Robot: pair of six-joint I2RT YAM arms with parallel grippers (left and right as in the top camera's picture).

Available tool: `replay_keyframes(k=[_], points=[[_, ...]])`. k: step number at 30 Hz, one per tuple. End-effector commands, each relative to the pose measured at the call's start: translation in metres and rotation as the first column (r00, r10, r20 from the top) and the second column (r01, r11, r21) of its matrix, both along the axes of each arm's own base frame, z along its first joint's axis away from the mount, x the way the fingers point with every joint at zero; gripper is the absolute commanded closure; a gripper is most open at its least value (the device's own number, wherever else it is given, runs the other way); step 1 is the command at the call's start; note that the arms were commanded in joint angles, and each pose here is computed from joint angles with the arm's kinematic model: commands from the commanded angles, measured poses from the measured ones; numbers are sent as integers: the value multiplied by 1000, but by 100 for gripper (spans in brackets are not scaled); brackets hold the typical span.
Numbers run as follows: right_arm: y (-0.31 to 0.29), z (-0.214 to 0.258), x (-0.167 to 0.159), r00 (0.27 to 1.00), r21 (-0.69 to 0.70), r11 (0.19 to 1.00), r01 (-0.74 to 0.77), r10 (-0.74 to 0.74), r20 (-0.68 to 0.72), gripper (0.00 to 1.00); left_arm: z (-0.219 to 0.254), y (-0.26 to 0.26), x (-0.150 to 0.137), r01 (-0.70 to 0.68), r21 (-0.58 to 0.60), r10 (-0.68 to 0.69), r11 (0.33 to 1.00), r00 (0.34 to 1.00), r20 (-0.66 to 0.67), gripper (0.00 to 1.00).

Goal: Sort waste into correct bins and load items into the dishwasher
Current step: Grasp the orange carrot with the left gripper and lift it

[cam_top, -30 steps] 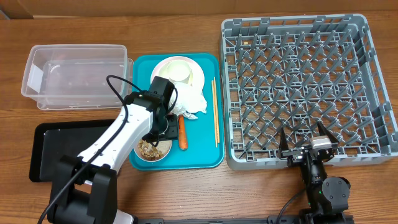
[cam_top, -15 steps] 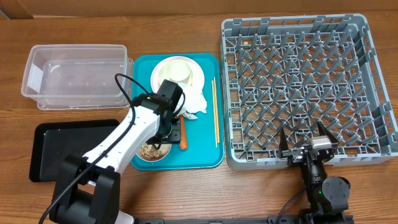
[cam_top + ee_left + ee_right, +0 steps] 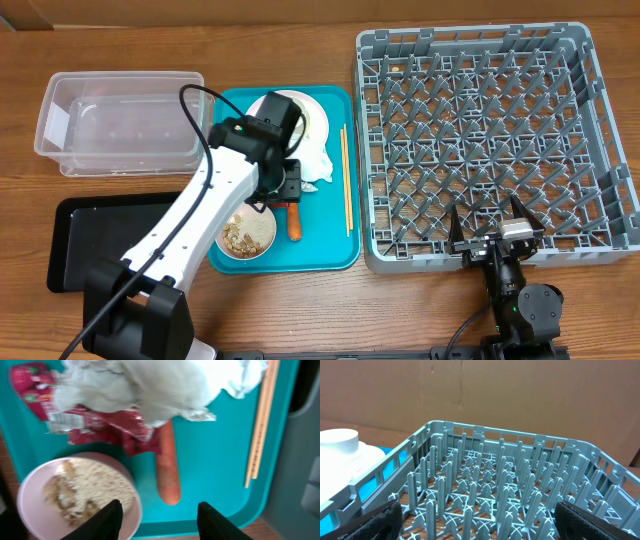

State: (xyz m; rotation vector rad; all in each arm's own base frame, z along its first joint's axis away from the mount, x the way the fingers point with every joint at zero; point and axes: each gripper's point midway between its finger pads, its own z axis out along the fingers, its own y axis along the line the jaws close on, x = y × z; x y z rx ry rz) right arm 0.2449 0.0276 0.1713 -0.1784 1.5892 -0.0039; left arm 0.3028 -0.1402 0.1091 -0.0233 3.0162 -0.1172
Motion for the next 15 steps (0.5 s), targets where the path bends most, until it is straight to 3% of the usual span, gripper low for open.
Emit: replay_keyframes(k=[1, 8, 15], points=[[0, -1, 0, 1000, 1, 1000, -2, 2, 7, 0, -14, -16, -14, -45, -23, 44, 999, 998, -39, 51], [0, -1, 0, 1000, 1, 1000, -2, 2, 7, 0, -39, -18, -20, -85, 20, 85, 996, 996, -13, 59], [0, -1, 0, 1000, 1, 1000, -2, 2, 7, 0, -52, -14, -24, -103, 23, 103, 994, 995, -18, 58]])
